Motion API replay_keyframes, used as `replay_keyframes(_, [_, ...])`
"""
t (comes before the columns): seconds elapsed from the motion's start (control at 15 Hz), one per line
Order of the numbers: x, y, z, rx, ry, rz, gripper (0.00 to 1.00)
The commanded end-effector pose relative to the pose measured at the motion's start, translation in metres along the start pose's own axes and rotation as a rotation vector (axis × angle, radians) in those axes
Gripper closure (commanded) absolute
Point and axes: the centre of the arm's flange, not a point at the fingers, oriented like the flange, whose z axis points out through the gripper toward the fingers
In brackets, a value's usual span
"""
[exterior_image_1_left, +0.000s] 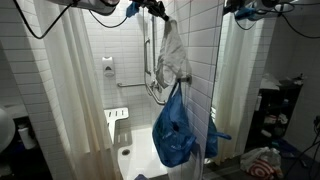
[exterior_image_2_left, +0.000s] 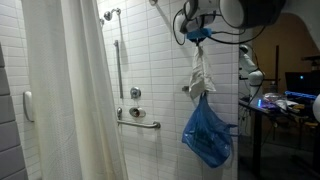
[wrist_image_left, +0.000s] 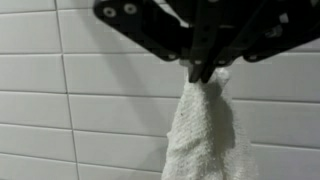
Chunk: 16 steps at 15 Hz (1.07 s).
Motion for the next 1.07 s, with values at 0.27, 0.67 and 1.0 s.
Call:
replay_keyframes(0.27, [0.013,0.001,0.007,0.008,-0.011,-0.055,0.99])
replay_keyframes(0.67, [0.037,0.02,0.02,-0.041,-0.032,-0.004,0.99])
replay_keyframes(1.0, [0.027,0.029,0.023,-0.064,-0.035,-0.006,0.97])
